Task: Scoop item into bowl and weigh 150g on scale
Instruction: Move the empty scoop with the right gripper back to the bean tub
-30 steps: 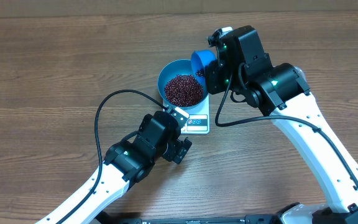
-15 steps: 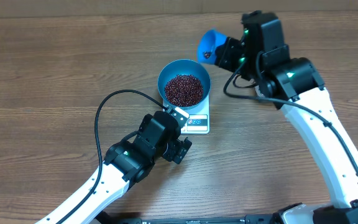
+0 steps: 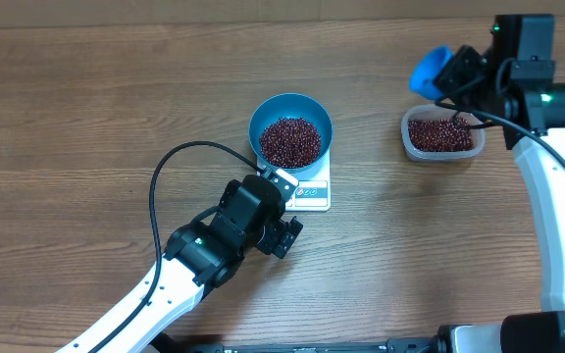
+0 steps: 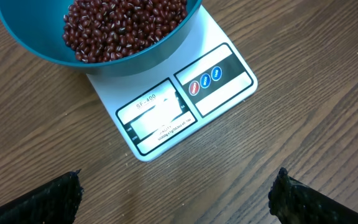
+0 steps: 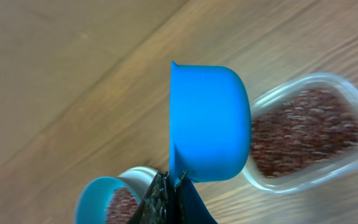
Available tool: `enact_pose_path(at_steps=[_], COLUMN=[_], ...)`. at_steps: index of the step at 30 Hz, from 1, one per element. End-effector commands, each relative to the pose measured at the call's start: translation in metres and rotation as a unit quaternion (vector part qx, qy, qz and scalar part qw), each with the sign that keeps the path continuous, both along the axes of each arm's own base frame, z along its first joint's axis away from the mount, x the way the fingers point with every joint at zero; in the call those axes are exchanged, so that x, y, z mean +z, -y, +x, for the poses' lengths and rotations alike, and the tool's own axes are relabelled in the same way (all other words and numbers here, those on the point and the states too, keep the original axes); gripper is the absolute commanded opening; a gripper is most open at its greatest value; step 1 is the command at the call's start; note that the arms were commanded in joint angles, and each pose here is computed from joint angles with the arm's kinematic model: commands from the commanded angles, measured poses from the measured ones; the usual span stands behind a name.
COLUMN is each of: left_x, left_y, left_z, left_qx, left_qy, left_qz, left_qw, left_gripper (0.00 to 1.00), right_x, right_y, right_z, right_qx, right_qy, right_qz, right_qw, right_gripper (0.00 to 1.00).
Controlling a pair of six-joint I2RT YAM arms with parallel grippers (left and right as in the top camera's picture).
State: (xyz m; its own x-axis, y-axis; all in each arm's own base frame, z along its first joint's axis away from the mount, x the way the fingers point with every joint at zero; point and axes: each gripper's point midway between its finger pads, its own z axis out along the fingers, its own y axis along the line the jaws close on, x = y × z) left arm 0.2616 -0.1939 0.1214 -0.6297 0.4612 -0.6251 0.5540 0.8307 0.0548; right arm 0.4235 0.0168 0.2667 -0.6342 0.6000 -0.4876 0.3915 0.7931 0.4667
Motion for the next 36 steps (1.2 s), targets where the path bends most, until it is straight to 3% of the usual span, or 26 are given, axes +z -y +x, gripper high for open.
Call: enact_pose_path(at_steps=[1, 7, 13, 23, 31, 36], left_x=[-0.005, -0.005, -0.005, -0.005, -0.005, -0.005], left_y=[-0.003, -0.003, -0.003, -0.003, -0.003, -0.003], left_z=[0.000, 0.000, 0.000, 0.000, 0.000, 0.000], left_qx=[0.007, 0.007, 0.007, 0.007, 0.007, 0.007], left_qy=[-0.003, -0.003, -0.003, -0.003, -0.003, -0.003], left_qz=[0.007, 0.007, 0.007, 0.007, 0.007, 0.007], left_qw=[1.000, 1.000, 1.000, 1.000, 1.000, 1.000], left_gripper=[1.00, 1.00, 1.00, 1.00, 1.00, 1.00], right_x=[0.018, 0.011, 0.008, 0.005, 0.001, 0.003], right_y=[0.020, 0.035, 0.037, 0.063, 0.066, 0.061], right_z=[-0.004, -0.012, -0.014, -0.020, -0.026, -0.026], right_qx=[0.010, 0.048, 0.158, 0.199, 0.207, 0.222], right_qy=[0.018, 0.003, 0.006, -0.027, -0.044, -0.058], right_qz=[-0.034, -0.085, -0.188, -0.310, -0.322, -0.372], right_qw=[0.999, 0.995, 0.969, 0.929, 0.923, 0.899], right_gripper=[0.04, 0.04, 0.04, 0.04, 0.04, 0.04])
